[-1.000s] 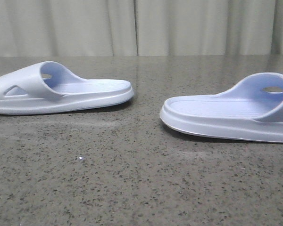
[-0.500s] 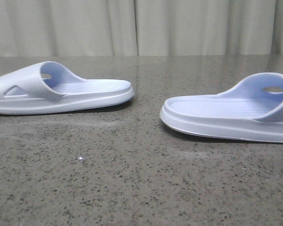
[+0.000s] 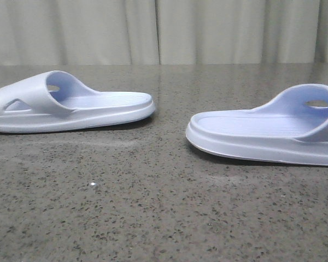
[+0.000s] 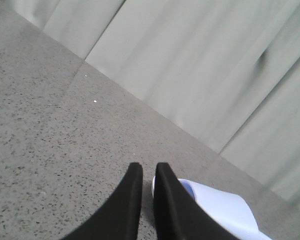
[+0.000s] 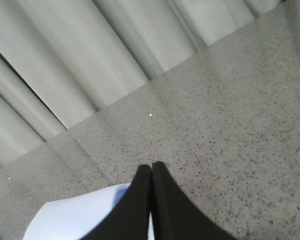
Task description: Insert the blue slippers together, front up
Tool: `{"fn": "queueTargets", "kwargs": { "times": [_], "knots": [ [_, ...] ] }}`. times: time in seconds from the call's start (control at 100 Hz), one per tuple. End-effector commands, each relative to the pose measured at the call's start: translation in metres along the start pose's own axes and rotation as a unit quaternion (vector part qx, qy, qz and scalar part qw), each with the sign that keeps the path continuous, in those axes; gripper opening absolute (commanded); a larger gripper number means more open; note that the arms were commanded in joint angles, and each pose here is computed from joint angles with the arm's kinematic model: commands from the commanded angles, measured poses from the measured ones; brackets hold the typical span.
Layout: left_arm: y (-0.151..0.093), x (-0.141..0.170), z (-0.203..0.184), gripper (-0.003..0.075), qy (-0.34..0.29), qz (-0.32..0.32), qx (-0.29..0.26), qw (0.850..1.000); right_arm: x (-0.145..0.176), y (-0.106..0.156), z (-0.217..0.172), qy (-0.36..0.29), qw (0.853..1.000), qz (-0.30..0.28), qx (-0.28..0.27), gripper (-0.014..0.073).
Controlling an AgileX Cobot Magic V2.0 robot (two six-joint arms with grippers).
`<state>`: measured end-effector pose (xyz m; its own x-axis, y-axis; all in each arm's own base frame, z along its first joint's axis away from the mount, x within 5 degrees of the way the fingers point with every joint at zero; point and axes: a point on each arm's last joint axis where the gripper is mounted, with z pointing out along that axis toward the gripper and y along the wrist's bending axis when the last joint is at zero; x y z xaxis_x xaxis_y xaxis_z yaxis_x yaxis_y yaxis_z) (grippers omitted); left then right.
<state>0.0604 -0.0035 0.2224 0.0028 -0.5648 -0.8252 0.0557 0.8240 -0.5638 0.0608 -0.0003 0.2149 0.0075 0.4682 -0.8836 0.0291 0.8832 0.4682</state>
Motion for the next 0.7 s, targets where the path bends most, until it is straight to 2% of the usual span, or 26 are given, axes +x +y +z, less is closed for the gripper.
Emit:
{"fn": "queueTargets", "kwargs": {
  "times": [0.0,0.09,0.13,0.22,0.26,0.36,0.69],
  "knots": [
    [-0.016,-0.024,0.004,0.0015,-0.013,0.049,0.01,0.999,-0.03,0.012,0.004,-0.034,0.999,-0.018,0.002,-0.0078],
    [-0.032,-0.042,0.013,0.0015,0.031,0.127,0.006,0.991,-0.05,0.024,0.014,-0.011,0.999,-0.044,0.002,-0.0078],
    [-0.04,-0.052,0.019,0.0015,0.051,0.158,0.001,0.986,-0.055,0.029,0.021,0.018,0.998,-0.059,0.004,-0.0078],
    [-0.049,-0.066,0.034,0.0015,0.126,0.231,-0.023,0.965,-0.07,0.04,0.039,0.091,0.99,-0.111,0.008,-0.0078],
    [-0.053,-0.071,0.041,0.0015,0.158,0.244,-0.033,0.956,-0.078,0.045,0.047,0.122,0.984,-0.132,0.009,-0.0078],
    [-0.058,-0.078,0.054,0.0015,0.212,0.246,-0.046,0.945,-0.083,0.05,0.059,0.185,0.972,-0.145,0.012,-0.0078],
    [-0.057,-0.072,0.076,0.0027,0.261,0.223,-0.051,0.938,-0.08,0.051,0.06,0.224,0.963,-0.15,0.013,-0.0065]
  ]
}}
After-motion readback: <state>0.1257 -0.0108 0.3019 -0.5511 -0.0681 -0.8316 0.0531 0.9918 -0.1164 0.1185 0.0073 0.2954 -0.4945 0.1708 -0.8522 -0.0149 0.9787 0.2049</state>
